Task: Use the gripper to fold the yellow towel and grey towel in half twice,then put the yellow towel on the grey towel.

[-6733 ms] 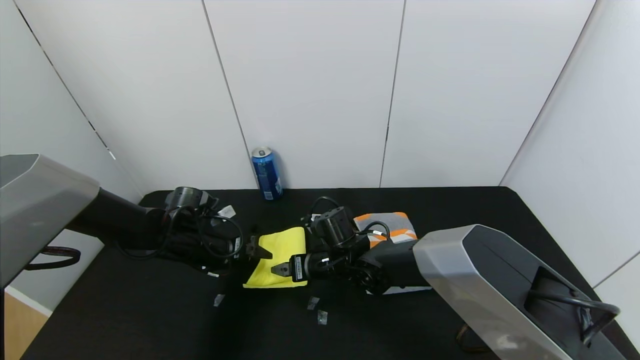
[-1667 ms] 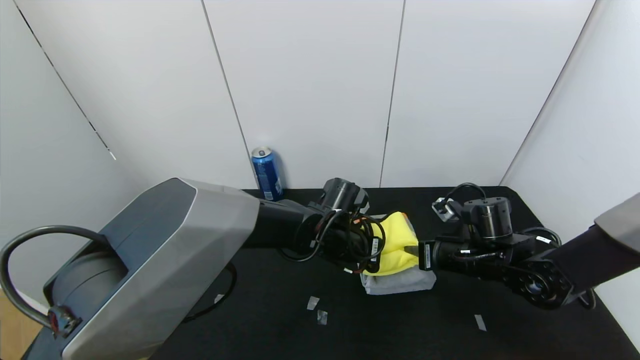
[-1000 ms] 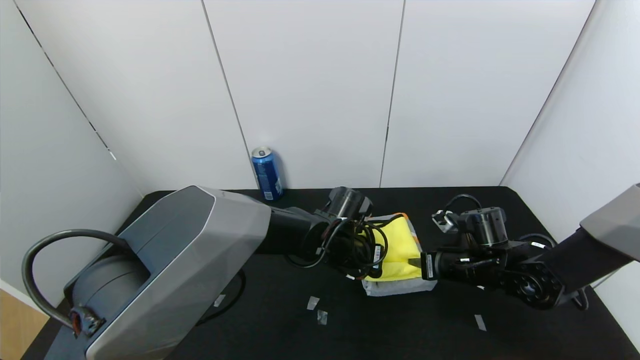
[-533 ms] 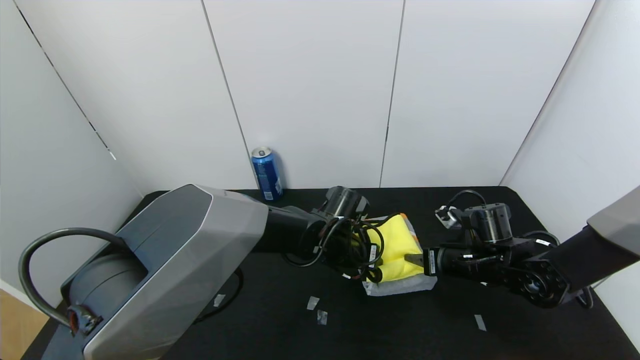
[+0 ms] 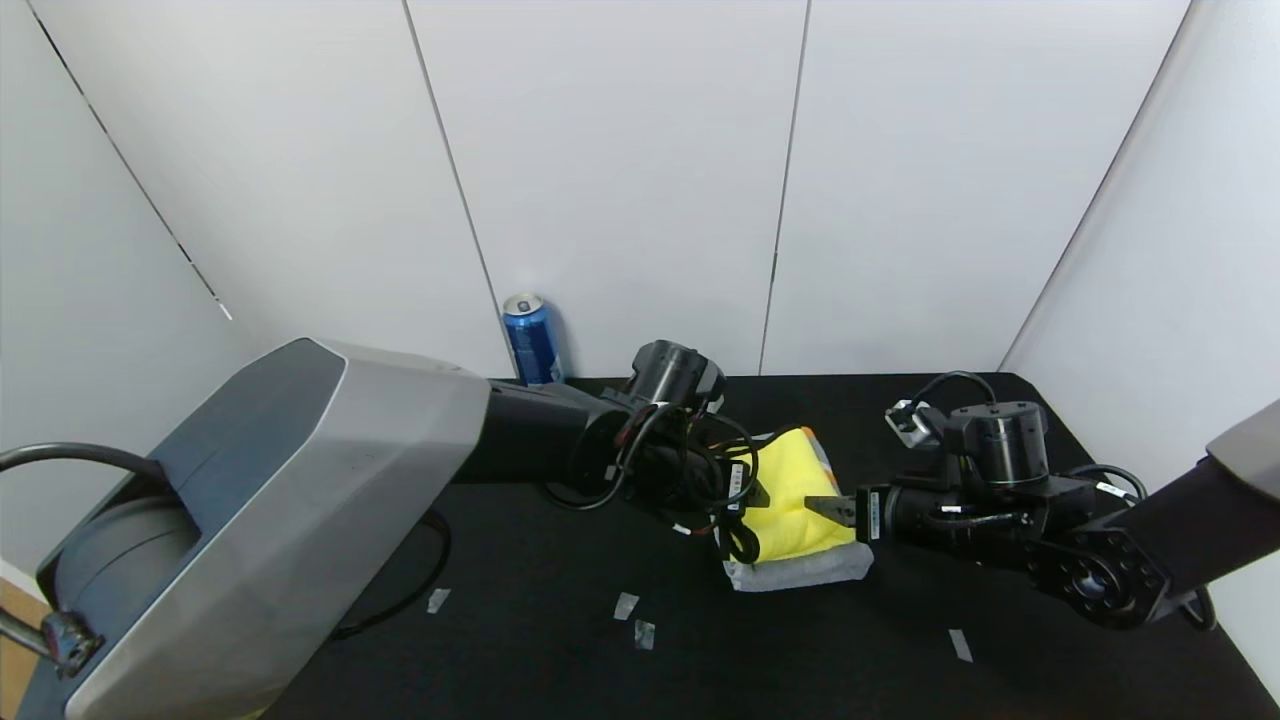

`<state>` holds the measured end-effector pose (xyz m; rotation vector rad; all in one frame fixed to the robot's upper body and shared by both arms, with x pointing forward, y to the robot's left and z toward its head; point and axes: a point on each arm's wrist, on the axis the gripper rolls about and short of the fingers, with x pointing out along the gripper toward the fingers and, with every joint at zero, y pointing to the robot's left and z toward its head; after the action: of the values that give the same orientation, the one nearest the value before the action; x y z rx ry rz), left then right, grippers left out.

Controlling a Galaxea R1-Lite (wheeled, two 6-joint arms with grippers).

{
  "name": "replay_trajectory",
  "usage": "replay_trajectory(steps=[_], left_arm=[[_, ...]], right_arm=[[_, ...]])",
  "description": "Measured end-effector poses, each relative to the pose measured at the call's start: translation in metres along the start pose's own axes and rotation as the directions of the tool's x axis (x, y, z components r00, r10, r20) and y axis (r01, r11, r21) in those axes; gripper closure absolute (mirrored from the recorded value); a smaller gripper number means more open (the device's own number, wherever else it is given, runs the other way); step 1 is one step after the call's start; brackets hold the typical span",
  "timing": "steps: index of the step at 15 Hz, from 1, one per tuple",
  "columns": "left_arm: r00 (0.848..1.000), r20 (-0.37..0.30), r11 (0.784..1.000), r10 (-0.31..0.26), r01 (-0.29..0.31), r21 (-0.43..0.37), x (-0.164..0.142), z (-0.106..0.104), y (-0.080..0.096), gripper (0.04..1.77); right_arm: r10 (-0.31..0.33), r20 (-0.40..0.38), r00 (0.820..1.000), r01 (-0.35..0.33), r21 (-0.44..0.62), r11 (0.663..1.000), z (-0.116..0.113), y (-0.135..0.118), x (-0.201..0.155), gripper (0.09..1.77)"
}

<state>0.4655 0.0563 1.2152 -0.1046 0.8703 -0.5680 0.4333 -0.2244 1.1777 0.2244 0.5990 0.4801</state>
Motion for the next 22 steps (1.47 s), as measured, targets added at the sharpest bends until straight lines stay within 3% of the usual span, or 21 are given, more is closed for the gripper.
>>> replay_trajectory(steps=[6, 12, 17, 22], left_arm=[[0.998, 0.067, 1.0, 0.006, -0.005, -0.019, -0.037, 0.019, 0.006, 0.22], [0.993, 0.116, 0.998, 0.038, -0.033, -0.046, -0.119, 0.028, 0.012, 0.15], [0.979, 0.165, 0.993, 0.116, -0.112, -0.032, -0.196, -0.004, 0.011, 0.12], [0.955, 0.213, 0.977, 0.206, -0.214, 0.015, -0.28, -0.053, 0.012, 0.11]], right_arm=[[0.017, 0.047, 0.999, -0.016, -0.02, 1.0, 0.01, 0.011, -0.025, 0.29], [0.049, 0.116, 0.992, -0.044, -0.046, 0.998, 0.025, 0.032, -0.065, 0.21], [-0.027, 0.101, 0.994, 0.031, -0.043, 0.999, 0.023, 0.053, -0.127, 0.18], [-0.102, 0.065, 0.993, 0.105, -0.047, 0.993, 0.008, 0.071, -0.202, 0.17]])
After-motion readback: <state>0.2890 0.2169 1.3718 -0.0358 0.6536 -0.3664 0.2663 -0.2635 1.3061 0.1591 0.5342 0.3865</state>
